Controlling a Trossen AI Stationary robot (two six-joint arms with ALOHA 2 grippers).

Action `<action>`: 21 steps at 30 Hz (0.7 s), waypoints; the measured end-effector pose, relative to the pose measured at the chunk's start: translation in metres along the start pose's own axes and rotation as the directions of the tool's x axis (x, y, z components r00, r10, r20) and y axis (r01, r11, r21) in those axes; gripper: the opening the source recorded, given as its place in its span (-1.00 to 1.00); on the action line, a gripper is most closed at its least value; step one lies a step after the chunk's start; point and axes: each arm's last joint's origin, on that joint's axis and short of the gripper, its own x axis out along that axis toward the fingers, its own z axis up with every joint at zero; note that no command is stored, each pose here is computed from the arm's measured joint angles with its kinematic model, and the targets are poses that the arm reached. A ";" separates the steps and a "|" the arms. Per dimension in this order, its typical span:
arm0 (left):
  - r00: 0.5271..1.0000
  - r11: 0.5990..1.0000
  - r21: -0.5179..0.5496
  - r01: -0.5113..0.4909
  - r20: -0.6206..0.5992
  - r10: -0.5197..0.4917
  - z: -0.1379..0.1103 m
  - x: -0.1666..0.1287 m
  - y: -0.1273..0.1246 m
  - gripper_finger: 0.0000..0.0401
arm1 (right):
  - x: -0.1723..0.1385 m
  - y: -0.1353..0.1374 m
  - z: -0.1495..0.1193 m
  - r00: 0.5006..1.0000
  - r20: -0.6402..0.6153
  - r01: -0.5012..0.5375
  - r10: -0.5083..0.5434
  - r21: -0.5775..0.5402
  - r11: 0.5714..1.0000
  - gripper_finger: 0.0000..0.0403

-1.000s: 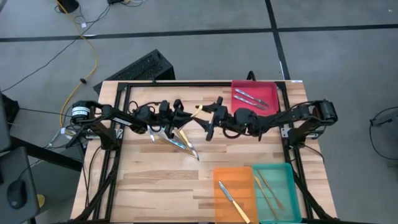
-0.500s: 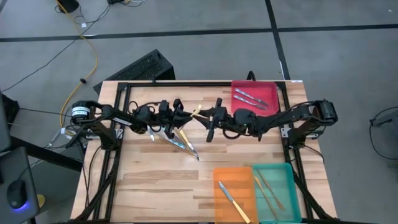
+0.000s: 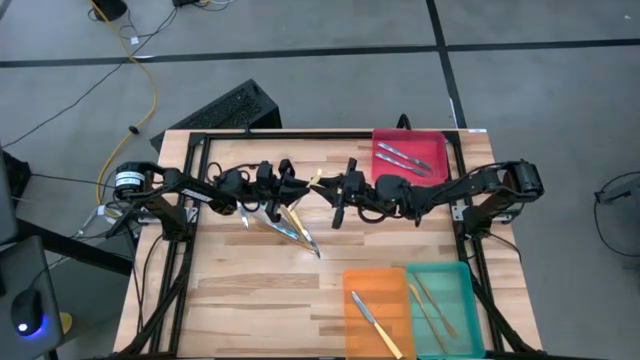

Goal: Sort silverware by color (type)
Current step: Put the yellow knife into the orange bin

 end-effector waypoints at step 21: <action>0.979 0.993 -0.074 -0.086 -0.193 0.071 -0.017 -0.003 0.011 0.10 | -0.004 -0.010 0.002 0.994 -0.085 0.068 -0.064 0.047 0.997 -0.69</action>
